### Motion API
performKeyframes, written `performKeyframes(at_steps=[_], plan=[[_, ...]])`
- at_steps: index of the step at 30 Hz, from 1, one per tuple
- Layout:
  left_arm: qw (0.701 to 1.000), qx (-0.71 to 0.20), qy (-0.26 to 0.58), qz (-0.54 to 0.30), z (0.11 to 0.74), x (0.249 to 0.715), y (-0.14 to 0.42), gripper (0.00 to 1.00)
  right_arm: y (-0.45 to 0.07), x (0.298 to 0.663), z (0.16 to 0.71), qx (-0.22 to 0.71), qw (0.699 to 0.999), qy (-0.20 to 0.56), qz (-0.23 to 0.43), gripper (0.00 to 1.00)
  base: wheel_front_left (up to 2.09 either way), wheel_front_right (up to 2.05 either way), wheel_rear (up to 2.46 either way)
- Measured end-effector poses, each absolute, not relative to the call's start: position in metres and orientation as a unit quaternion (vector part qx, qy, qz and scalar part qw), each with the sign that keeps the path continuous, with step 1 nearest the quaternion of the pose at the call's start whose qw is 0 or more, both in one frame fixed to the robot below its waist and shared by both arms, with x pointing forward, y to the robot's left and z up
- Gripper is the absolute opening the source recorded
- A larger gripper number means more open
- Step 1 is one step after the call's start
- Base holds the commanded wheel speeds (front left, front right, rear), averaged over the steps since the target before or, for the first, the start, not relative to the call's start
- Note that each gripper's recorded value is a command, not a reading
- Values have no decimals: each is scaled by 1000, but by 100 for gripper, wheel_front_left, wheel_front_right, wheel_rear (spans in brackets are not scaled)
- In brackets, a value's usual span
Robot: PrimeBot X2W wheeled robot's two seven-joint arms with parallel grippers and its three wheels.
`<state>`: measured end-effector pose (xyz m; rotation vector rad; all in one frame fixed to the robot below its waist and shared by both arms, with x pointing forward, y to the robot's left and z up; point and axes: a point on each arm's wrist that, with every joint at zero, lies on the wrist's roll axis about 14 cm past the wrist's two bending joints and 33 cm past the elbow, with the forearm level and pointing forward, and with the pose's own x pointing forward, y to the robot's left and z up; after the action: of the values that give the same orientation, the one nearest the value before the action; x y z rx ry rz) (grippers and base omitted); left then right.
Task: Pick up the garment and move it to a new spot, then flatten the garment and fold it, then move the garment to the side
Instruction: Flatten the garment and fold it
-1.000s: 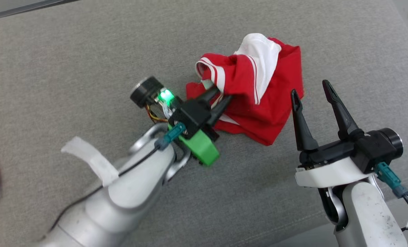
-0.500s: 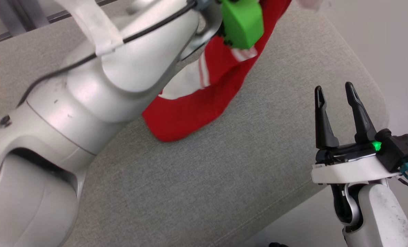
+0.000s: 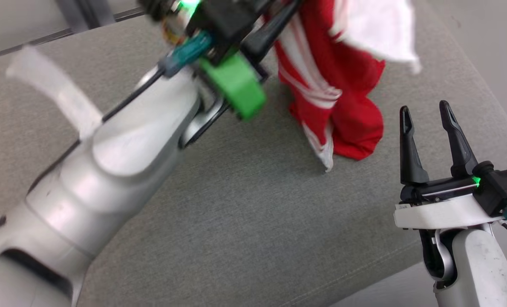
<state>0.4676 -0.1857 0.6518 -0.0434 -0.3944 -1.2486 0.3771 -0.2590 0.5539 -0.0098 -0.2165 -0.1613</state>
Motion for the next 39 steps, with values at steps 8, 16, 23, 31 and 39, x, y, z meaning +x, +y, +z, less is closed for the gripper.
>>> performKeyframes(at_steps=[8, 16, 23, 31, 39], plan=[[886, -56, 12, -460, 495, 469, -66, 0, -239, 393, 533, -6, 995, -83, -50, 100, 0, 0, 0], [923, 2, 84, -375, 431, 470, 20, 0, -216, 410, 525, -4, 997, -78, -14, 100, 0, 0, 0], [939, 74, 112, -316, 406, 482, 70, 37, -209, 412, 523, -9, 997, -74, -3, 100, 0, 0, 0], [966, 53, 87, -238, 420, 494, 85, 100, -206, 411, 522, -7, 997, -73, 1, 100, 0, 0, 0], [979, 43, 28, -197, 451, 473, 81, 100, -204, 406, 525, -4, 997, -77, 2, 100, 0, 0, 0]])
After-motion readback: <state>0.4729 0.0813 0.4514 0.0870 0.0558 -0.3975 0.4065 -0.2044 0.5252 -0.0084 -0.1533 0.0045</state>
